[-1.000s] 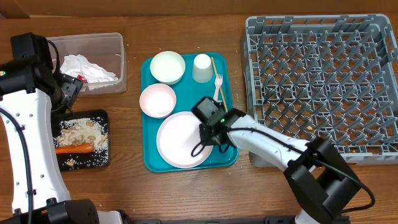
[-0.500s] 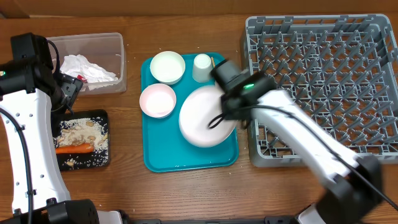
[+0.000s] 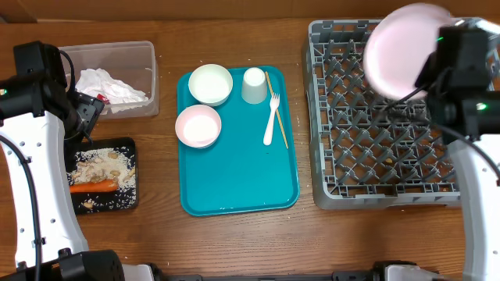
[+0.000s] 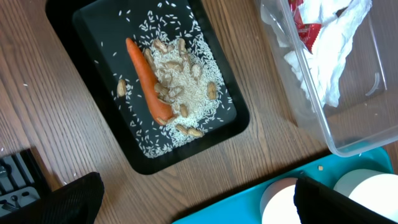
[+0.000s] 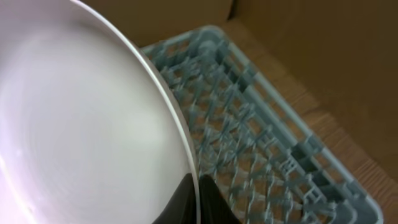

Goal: Sort waste into correct bins and load items into the dishwasher rack
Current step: 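Lift the plate and stand it upright in the rack's back right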

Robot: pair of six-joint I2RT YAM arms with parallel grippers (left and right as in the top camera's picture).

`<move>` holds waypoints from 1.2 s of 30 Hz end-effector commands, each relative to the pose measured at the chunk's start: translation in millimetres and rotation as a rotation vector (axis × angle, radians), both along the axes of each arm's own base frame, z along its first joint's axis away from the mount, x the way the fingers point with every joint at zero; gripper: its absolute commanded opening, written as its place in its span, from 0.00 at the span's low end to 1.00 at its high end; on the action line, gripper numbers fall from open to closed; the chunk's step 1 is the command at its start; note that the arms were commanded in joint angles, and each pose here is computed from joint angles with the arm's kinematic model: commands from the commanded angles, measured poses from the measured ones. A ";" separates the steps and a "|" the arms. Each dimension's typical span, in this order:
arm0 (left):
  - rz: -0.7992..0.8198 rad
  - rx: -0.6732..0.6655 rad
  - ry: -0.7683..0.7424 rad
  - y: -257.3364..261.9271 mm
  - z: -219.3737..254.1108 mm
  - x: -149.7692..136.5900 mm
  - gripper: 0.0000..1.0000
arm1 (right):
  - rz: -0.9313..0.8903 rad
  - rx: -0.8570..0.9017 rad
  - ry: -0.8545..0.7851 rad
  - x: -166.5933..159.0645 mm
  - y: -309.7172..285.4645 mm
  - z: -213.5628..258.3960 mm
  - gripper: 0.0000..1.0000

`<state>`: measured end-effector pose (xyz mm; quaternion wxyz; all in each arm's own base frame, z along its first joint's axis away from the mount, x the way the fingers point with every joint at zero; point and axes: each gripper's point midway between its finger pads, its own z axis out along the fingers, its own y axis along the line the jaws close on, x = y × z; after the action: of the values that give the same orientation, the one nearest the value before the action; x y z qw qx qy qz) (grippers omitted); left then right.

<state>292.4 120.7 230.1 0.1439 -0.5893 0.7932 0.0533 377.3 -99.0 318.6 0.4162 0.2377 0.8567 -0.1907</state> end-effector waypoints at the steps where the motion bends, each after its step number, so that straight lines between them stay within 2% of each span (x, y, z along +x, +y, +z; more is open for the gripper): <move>1: 0.023 0.005 0.007 2.8 -1.7 -0.8 1.00 | -0.004 -0.142 0.092 13.8 -41.6 -10.6 0.04; 7: 0.023 0.005 0.007 2.7 -1.7 -0.9 1.00 | -0.055 -0.188 0.147 36.8 -89.9 -39.2 0.04; 15: 0.023 0.005 0.007 2.9 -1.8 -0.9 1.00 | 0.058 -0.340 0.308 70.5 -113.2 -77.5 0.04; 18: 0.023 0.005 0.007 2.9 -1.8 -0.9 1.00 | 0.005 -0.428 0.330 76.2 -127.9 -75.4 0.04; 24: 0.023 0.005 0.007 2.8 -1.7 -0.8 1.00 | 0.037 -0.534 0.326 89.2 -134.0 -60.0 0.05; 31: 0.023 0.005 0.007 2.9 -1.7 -0.9 1.00 | 0.143 -0.472 0.346 94.0 -122.8 -80.2 0.08; 34: 0.023 0.005 0.007 2.7 -1.8 -0.9 1.00 | 0.127 -0.444 0.337 92.0 -121.9 -86.8 0.09; 36: 0.023 0.005 0.007 2.7 -1.7 -0.9 1.00 | 0.111 -0.412 0.323 90.6 -120.5 -91.6 0.15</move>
<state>292.4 120.7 230.1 0.1439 -0.5893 0.7932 0.0533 469.6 -221.0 233.8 0.3146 0.0449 0.8628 -0.3930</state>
